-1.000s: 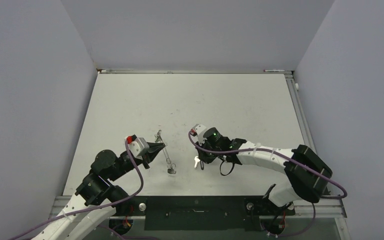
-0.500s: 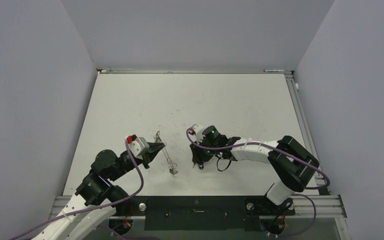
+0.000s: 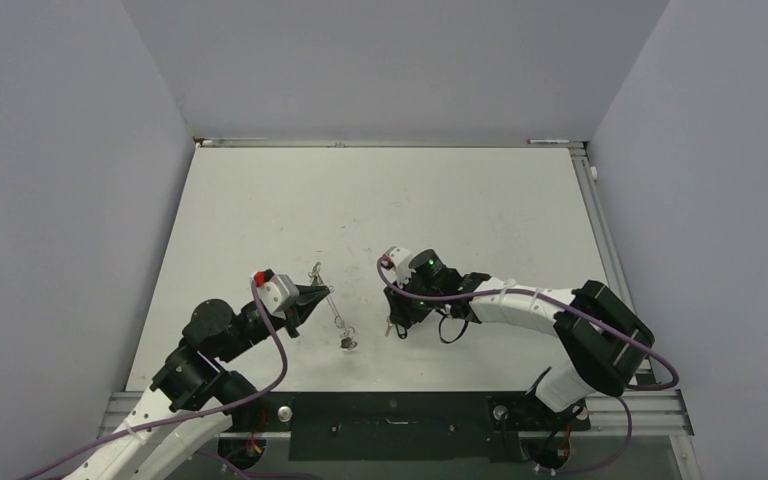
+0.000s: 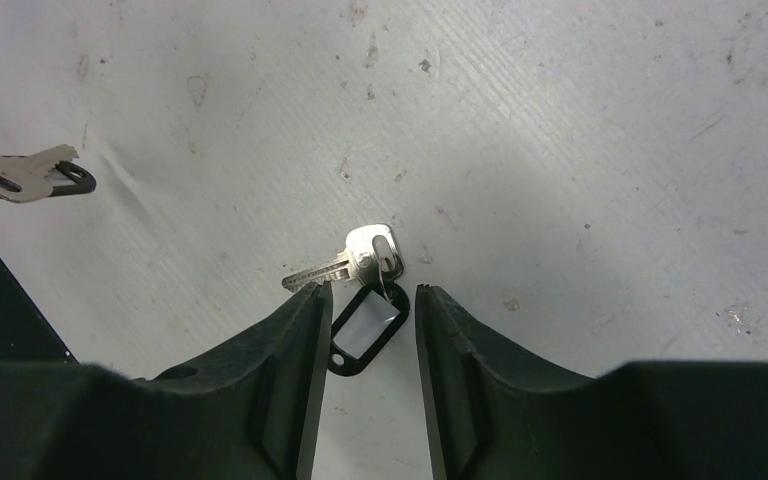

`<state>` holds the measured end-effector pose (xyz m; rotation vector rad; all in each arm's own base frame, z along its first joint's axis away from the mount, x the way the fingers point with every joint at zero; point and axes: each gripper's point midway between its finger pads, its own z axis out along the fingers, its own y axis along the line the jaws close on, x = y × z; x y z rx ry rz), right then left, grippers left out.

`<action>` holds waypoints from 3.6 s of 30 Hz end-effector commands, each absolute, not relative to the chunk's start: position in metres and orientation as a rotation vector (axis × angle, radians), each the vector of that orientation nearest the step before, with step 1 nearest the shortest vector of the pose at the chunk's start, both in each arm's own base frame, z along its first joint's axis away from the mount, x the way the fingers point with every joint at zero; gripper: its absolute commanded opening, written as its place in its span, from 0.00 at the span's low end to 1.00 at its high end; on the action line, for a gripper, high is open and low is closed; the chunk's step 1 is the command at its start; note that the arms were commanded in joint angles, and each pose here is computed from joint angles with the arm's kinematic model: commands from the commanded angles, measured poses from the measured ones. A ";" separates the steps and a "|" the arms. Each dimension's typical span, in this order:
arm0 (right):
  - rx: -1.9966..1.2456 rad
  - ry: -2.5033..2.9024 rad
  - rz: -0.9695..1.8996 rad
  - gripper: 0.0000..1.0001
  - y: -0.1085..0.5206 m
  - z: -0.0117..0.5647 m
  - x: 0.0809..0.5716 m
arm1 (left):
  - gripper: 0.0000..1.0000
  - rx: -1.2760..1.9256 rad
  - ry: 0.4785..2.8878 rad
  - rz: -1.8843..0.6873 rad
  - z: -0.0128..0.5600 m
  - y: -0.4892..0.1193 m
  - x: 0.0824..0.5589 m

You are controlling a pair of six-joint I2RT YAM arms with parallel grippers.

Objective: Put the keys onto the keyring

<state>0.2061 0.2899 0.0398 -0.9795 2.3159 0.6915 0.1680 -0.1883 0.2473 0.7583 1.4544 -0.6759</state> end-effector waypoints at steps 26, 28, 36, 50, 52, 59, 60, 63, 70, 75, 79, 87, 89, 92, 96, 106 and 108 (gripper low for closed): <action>-1.047 2.306 0.656 0.24 0.298 0.030 0.215 | 0.00 0.740 1.387 -0.673 0.272 -0.188 0.169; -1.053 2.309 0.654 0.22 0.299 0.029 0.214 | 0.00 0.740 1.387 -0.674 0.272 -0.188 0.169; -1.054 2.303 0.650 0.13 0.299 0.029 0.216 | 0.00 0.745 1.389 -0.679 0.271 -0.189 0.169; -1.071 2.288 0.641 0.05 0.300 0.030 0.218 | 0.00 0.746 1.387 -0.681 0.272 -0.189 0.168; -1.081 2.277 0.639 0.05 0.301 0.031 0.218 | 0.00 0.746 1.386 -0.681 0.272 -0.189 0.168; -1.138 2.106 0.578 0.05 0.311 0.066 0.216 | 0.00 0.747 1.386 -0.679 0.272 -0.189 0.168; -1.146 2.080 0.573 0.05 0.313 0.072 0.214 | 0.00 0.746 1.385 -0.679 0.272 -0.189 0.168; -1.151 2.006 0.588 0.05 0.319 0.093 0.209 | 0.00 0.746 1.387 -0.678 0.272 -0.189 0.168; -1.144 1.824 0.612 0.05 0.319 0.144 0.197 | 0.00 0.746 1.382 -0.680 0.273 -0.188 0.168; -1.123 1.776 0.644 0.05 0.317 0.161 0.192 | 0.00 0.744 1.384 -0.680 0.273 -0.188 0.168; -1.093 1.756 0.663 0.05 0.319 0.171 0.192 | 0.00 0.744 1.373 -0.683 0.275 -0.188 0.166; -0.993 1.722 0.696 0.05 0.321 0.190 0.192 | 0.00 0.721 1.385 -0.684 0.275 -0.187 0.169; -0.939 1.742 0.669 0.05 0.318 0.191 0.196 | 0.00 0.710 1.396 -0.688 0.274 -0.187 0.171; -0.871 1.765 0.666 0.05 0.318 0.194 0.199 | 0.00 0.700 1.414 -0.692 0.271 -0.188 0.173; -0.739 1.819 0.598 0.05 0.310 0.198 0.213 | 0.00 0.711 1.472 -0.694 0.258 -0.193 0.178; -0.764 1.784 0.634 0.05 0.318 0.222 0.189 | 0.00 0.658 1.579 -0.685 0.244 -0.192 0.191; -0.830 1.774 0.678 0.05 0.326 0.226 0.180 | 0.00 0.667 1.567 -0.704 0.247 -0.193 0.189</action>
